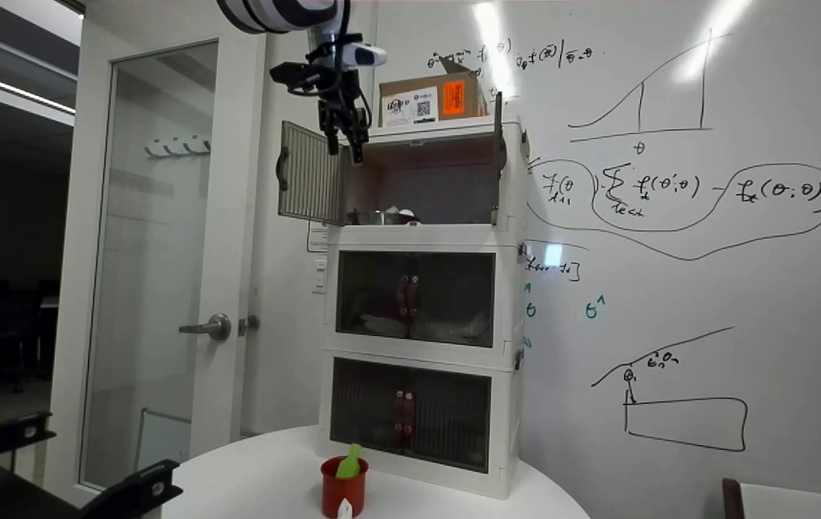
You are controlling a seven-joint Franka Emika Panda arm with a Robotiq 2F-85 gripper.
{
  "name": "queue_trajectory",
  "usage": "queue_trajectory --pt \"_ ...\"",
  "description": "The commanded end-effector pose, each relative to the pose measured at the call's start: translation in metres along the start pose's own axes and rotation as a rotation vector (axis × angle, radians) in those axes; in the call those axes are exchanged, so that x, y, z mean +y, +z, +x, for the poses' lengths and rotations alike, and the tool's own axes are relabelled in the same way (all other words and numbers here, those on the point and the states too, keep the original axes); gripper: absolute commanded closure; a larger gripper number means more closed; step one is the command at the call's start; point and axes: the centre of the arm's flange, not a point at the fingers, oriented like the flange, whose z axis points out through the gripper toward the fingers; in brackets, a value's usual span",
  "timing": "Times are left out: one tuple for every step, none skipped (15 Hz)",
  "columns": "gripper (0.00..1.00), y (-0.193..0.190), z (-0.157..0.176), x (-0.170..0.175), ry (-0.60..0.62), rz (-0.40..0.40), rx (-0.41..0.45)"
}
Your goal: Remove the silver bowl from the top cabinet and put it on the table
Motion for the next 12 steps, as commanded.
queue_trajectory --pt "0.0 0.025 0.036 -0.031 0.101 0.031 0.062" --pt "0.0 0.029 0.036 -0.034 0.101 0.045 0.093" --pt "0.0 0.017 0.019 -0.018 0.066 0.02 0.048" --pt "0.0 0.022 0.021 -0.02 0.067 0.021 0.051" --pt "0.0 0.025 0.02 -0.02 0.067 0.019 0.046" --pt "0.0 0.025 0.02 -0.019 0.067 0.018 0.046" --pt "0.0 0.024 0.02 -0.019 0.068 0.019 0.047" --pt "0.0 0.022 0.021 -0.019 0.069 0.019 0.05" --pt "0.0 0.022 0.021 -0.018 0.069 0.019 0.051" --pt "0.0 0.021 0.021 -0.019 0.069 0.02 0.051" --pt "0.0 0.025 0.021 -0.017 0.08 0.057 0.048" --pt "0.0 0.03 0.022 -0.011 0.115 0.086 0.068"
